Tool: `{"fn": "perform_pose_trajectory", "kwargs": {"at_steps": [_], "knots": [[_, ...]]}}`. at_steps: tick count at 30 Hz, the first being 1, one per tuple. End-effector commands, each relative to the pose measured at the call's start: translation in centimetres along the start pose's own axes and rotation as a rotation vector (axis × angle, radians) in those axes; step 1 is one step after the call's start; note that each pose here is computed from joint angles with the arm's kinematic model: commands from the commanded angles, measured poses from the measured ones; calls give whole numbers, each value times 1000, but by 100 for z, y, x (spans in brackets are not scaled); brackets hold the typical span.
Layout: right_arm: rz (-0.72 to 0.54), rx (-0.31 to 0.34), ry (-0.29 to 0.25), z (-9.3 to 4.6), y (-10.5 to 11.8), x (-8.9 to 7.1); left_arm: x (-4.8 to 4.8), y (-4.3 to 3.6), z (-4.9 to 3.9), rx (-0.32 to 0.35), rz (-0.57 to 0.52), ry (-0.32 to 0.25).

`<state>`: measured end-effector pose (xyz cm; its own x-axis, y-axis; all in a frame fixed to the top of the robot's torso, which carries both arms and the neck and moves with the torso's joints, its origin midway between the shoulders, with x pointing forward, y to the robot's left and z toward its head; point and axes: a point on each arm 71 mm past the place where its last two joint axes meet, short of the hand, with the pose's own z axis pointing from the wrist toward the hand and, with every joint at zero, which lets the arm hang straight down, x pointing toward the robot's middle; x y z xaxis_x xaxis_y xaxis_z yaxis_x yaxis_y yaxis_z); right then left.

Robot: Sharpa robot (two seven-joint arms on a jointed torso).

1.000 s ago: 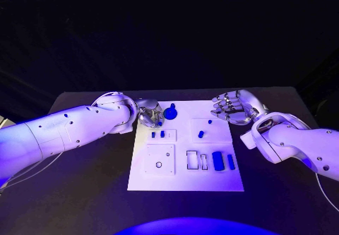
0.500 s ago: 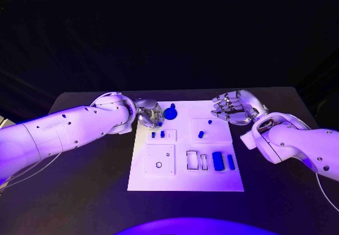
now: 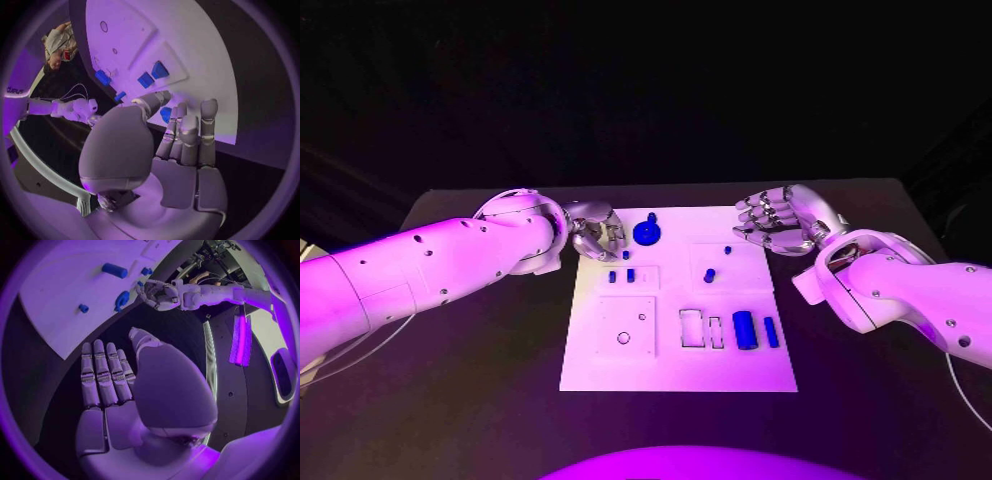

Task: Assemble the parts on the task board

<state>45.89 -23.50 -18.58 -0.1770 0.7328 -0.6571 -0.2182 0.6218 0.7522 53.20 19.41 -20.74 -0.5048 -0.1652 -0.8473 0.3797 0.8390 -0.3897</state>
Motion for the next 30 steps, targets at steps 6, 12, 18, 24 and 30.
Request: {"fn": "perform_pose_trajectory", "kwargs": {"at_steps": [6, 12, 18, 24, 30], "knots": [[-111, 2, 87, 51, -89, -23, -129, 123, -162, 20, -187, -33], [-326, -25, 175, 146, -97, -54, -278, 181, -356, 112, -467, -107], [-560, -47, 219, 267, -41, -72, -392, 202, -530, 241, -795, -192], [-717, -47, 234, 357, 17, -25, -426, 178, -647, 304, -984, -235], [-803, -51, 240, 448, 69, 65, -404, 120, -746, 336, -1063, -235]]}}
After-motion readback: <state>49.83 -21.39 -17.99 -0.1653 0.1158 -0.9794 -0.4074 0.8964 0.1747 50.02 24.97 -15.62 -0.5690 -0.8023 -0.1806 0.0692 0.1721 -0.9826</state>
